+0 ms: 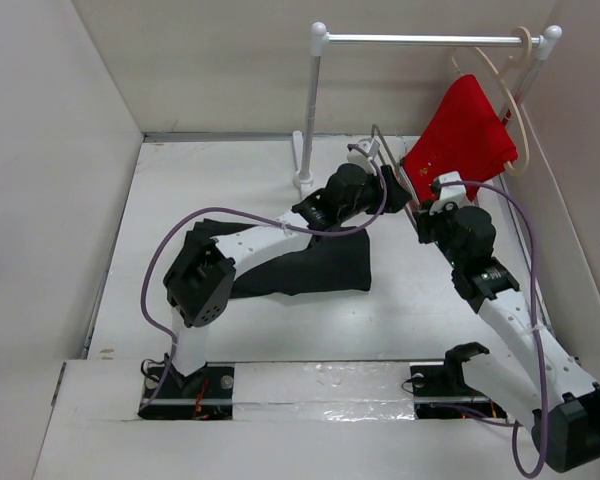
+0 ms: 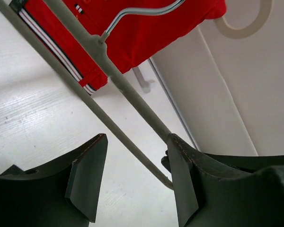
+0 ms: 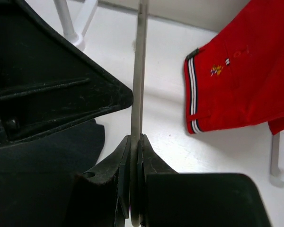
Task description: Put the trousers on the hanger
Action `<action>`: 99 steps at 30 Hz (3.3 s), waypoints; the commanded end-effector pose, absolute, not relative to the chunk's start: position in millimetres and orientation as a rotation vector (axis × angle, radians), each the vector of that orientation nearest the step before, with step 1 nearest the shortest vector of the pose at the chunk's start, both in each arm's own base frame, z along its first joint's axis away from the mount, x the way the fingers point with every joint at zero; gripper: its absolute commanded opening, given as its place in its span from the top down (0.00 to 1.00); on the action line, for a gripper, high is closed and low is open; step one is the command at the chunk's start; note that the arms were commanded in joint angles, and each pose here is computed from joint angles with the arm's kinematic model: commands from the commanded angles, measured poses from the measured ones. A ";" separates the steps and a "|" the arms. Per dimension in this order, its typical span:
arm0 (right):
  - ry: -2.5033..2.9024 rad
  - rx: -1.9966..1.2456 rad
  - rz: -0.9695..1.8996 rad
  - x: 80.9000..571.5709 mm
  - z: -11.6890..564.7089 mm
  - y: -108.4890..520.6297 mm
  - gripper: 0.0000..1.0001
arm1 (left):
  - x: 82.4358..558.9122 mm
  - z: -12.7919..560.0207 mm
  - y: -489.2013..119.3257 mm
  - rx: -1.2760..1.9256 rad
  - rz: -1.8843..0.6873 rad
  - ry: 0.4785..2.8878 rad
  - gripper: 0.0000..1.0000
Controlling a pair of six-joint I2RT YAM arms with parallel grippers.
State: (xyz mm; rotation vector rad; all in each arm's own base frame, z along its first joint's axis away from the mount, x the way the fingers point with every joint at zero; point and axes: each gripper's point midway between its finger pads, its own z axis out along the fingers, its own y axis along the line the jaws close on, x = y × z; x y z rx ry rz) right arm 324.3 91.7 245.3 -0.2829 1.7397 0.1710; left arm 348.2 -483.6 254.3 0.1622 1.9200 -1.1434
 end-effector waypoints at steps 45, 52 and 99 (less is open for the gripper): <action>1.818 -0.365 0.181 262.4 202.1 114.1 0.26 | 338.9 185.8 -493.5 0.046 -1.368 1.952 1.00; 1.836 -0.291 0.195 267.3 193.4 96.0 0.97 | 335.2 178.2 -483.3 0.003 -1.376 1.931 1.00; 1.985 -0.454 0.535 313.2 96.5 188.3 0.67 | 295.9 81.4 -414.5 -0.440 -1.137 1.916 1.00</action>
